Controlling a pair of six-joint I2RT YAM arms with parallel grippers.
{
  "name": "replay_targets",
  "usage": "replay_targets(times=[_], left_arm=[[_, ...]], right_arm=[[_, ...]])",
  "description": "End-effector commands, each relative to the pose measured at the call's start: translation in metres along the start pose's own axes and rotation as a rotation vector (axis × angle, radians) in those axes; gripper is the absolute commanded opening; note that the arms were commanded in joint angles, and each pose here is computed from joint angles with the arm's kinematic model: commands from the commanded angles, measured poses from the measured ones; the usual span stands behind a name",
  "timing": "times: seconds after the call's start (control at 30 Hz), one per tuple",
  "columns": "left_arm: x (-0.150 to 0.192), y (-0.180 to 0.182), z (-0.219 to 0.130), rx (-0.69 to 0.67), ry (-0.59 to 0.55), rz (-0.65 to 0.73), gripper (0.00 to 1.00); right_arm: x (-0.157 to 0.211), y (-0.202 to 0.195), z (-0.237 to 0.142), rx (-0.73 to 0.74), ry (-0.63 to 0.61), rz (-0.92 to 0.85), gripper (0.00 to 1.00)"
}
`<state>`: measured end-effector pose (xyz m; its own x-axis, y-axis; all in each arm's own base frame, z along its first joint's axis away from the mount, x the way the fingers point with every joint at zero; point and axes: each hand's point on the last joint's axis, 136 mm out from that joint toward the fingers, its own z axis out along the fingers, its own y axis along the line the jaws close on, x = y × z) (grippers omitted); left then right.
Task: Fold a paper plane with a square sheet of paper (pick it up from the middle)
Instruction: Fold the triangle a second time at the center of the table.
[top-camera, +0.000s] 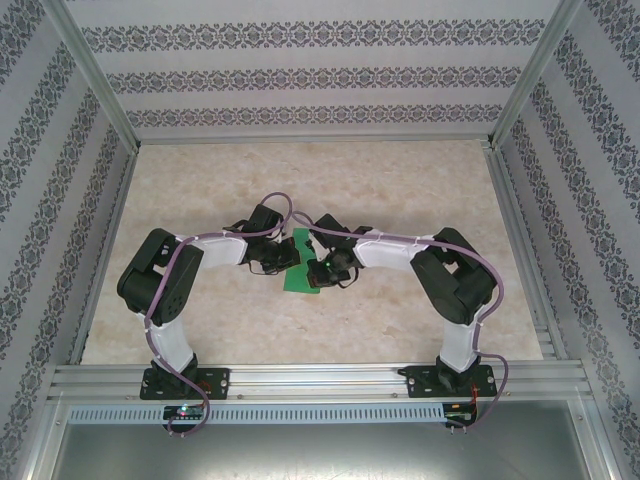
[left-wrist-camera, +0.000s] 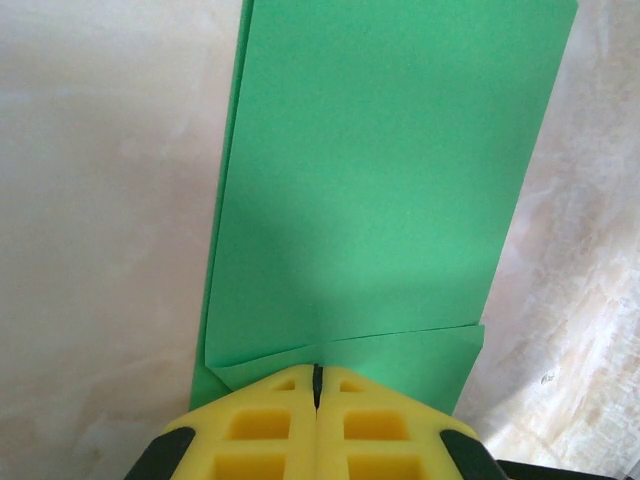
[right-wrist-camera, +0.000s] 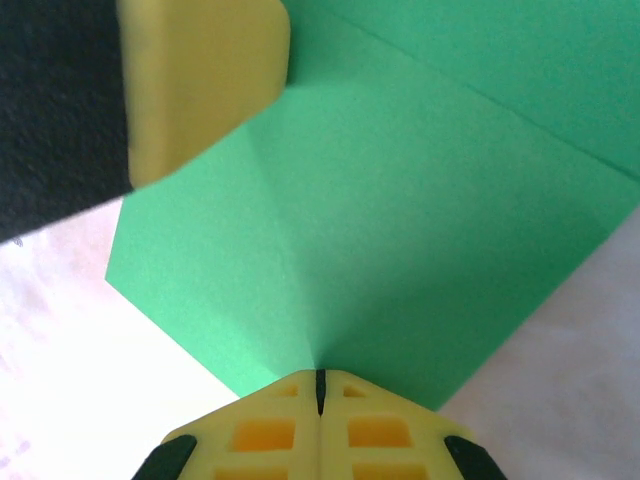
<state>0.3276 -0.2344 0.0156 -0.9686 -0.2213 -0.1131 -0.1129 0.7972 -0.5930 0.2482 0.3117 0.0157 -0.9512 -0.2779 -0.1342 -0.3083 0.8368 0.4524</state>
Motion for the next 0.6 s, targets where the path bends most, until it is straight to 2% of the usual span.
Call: replay_targets(times=[0.0,0.57], left_arm=[[0.047,0.075,0.015,-0.261,0.122,-0.103,0.0],[0.046,0.073,0.015,-0.251,0.122,-0.099,0.0]], right_arm=[[0.048,-0.018,0.002,0.06,0.154,0.034,0.0],[0.076,-0.031,-0.007,0.116,0.179,0.032,0.0]])
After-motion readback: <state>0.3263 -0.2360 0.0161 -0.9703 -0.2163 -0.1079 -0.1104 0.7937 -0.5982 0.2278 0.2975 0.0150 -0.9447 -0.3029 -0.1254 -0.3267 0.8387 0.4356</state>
